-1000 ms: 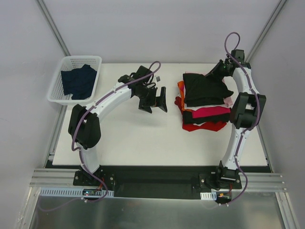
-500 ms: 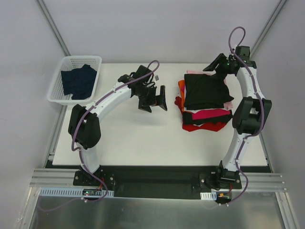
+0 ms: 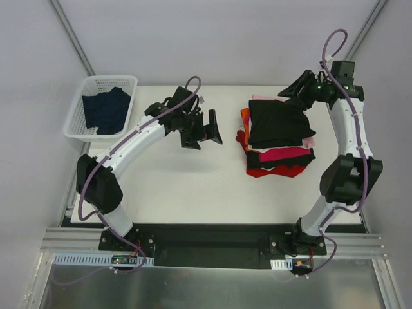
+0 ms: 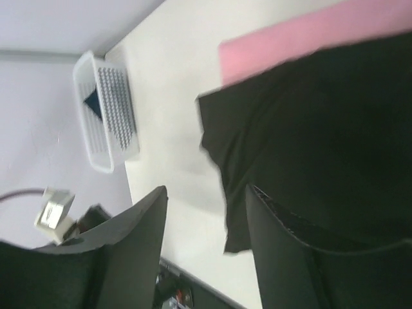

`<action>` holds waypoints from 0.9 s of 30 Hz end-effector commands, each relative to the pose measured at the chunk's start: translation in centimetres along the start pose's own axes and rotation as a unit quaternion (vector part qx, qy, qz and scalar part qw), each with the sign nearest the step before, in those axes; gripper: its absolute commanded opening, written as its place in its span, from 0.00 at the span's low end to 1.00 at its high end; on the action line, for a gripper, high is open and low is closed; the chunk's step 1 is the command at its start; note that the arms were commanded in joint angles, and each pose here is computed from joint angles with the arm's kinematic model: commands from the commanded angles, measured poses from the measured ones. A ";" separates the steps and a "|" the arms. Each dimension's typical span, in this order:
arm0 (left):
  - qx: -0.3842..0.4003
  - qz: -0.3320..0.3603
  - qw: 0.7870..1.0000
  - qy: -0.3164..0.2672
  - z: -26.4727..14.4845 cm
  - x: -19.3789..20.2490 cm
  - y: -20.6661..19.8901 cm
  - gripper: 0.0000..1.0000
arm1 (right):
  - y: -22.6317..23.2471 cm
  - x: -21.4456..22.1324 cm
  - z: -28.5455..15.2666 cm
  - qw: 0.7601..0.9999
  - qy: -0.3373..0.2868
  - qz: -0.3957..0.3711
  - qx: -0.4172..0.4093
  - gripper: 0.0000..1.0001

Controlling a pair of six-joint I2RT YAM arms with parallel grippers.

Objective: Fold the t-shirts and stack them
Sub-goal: Put the neatly folded tshirt into the corner of the board with the right arm

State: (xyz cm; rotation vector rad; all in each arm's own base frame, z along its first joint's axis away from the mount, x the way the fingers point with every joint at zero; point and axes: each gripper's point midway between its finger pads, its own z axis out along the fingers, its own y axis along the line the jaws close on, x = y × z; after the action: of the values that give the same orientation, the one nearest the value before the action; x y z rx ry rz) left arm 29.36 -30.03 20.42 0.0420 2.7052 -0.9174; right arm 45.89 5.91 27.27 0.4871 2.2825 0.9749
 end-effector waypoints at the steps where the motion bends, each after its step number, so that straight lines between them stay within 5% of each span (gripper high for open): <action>1: 0.001 -0.047 0.999 -0.017 -1.7 0.8 -0.5 0.99 | 4.7 4.5 -3.4 0.998 0.014 -0.042 -0.049 0.48; 5: 0.016 -0.042 0.997 -0.055 -4.4 0.6 -1.6 0.99 | 6.5 10.6 -4.0 0.994 0.071 -0.064 -0.054 0.10; 7: 0.024 -0.036 0.996 -0.081 -6.4 0.7 -1.8 0.94 | 5.8 13.7 -4.0 0.992 0.098 -0.079 -0.033 0.01; 11: 0.025 -0.051 0.993 -0.104 -8.6 1.8 -0.7 0.75 | 4.0 21.1 -3.5 0.978 0.166 -0.123 0.010 0.01; 19: 0.067 -0.088 0.990 -0.084 -10.1 8.0 1.5 0.77 | -1.4 31.6 -4.5 0.940 0.254 -0.179 0.142 0.01; 24: 0.078 -0.112 0.984 -0.117 -11.5 10.9 3.8 0.75 | -4.1 31.9 -7.2 0.907 0.239 -0.220 0.269 0.01; 27: 0.092 -0.121 0.980 -0.126 -12.1 12.4 4.4 0.75 | -4.7 30.5 -9.3 0.863 0.230 -0.267 0.363 0.01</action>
State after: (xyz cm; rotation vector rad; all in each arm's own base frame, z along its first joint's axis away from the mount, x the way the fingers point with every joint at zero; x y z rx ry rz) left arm 16.01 -20.73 22.23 -0.2837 2.5149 -1.0680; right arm 15.83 18.71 14.58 -0.1835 2.9993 0.3750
